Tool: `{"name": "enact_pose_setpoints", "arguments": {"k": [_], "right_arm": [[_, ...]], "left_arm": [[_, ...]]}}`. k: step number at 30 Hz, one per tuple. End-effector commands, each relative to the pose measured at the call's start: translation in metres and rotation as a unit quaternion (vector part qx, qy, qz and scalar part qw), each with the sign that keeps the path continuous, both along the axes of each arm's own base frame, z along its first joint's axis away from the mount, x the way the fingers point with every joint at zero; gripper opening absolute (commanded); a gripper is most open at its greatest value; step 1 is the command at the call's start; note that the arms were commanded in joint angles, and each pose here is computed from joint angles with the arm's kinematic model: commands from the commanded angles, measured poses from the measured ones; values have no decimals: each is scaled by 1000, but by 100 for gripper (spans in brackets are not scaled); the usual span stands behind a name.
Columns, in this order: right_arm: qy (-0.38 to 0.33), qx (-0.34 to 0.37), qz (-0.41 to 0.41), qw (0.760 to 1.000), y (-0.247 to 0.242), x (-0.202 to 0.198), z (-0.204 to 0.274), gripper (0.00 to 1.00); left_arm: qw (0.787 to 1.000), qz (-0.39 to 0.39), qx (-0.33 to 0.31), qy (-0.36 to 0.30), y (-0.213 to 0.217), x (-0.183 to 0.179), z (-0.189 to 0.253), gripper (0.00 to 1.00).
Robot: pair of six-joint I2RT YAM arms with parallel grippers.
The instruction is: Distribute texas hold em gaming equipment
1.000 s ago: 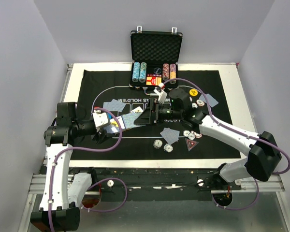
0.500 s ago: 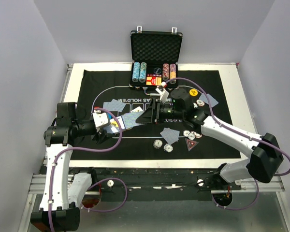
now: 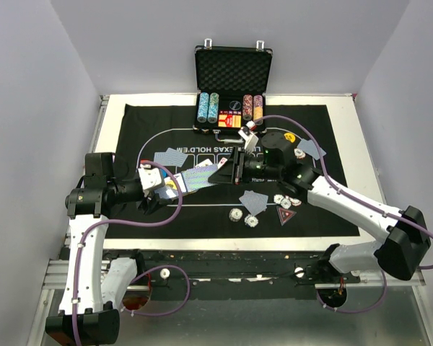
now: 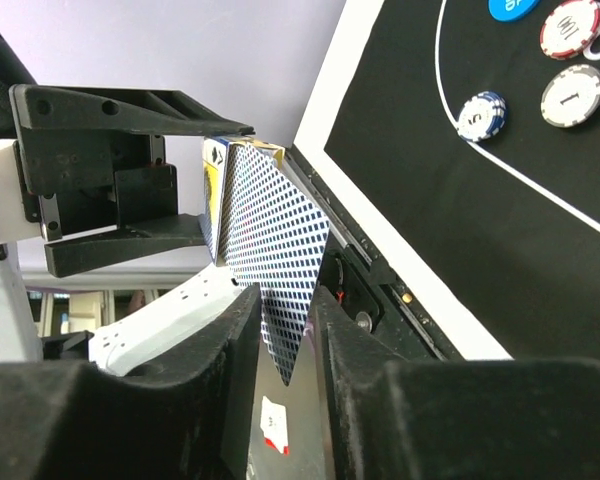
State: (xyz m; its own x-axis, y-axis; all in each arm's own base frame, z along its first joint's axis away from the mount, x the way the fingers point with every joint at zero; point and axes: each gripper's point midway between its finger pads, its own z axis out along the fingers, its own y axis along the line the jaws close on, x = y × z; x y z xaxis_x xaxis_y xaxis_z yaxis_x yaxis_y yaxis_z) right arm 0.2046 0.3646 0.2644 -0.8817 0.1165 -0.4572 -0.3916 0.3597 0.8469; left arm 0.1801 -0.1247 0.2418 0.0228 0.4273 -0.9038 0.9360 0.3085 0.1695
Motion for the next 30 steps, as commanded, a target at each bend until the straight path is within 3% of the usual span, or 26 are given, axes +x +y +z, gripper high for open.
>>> {"name": "enact_pose_setpoints", "arguments": {"k": [1, 4, 7, 30], "right_arm": [[8, -15, -13, 1000, -9, -4, -6, 31], [9, -18, -13, 1000, -10, -5, -8, 22], [10, -20, -12, 1000, -11, -5, -9, 19], [28, 15, 1, 999, -23, -10, 5, 21]], "left_arm": [[1000, -11, -8, -23, -4, -1, 9, 37], [1000, -10, -8, -21, -3, -1, 9, 37], [1000, -11, -7, -25, -3, -1, 9, 37], [1000, -9, -10, -19, -4, -1, 8, 37]]}}
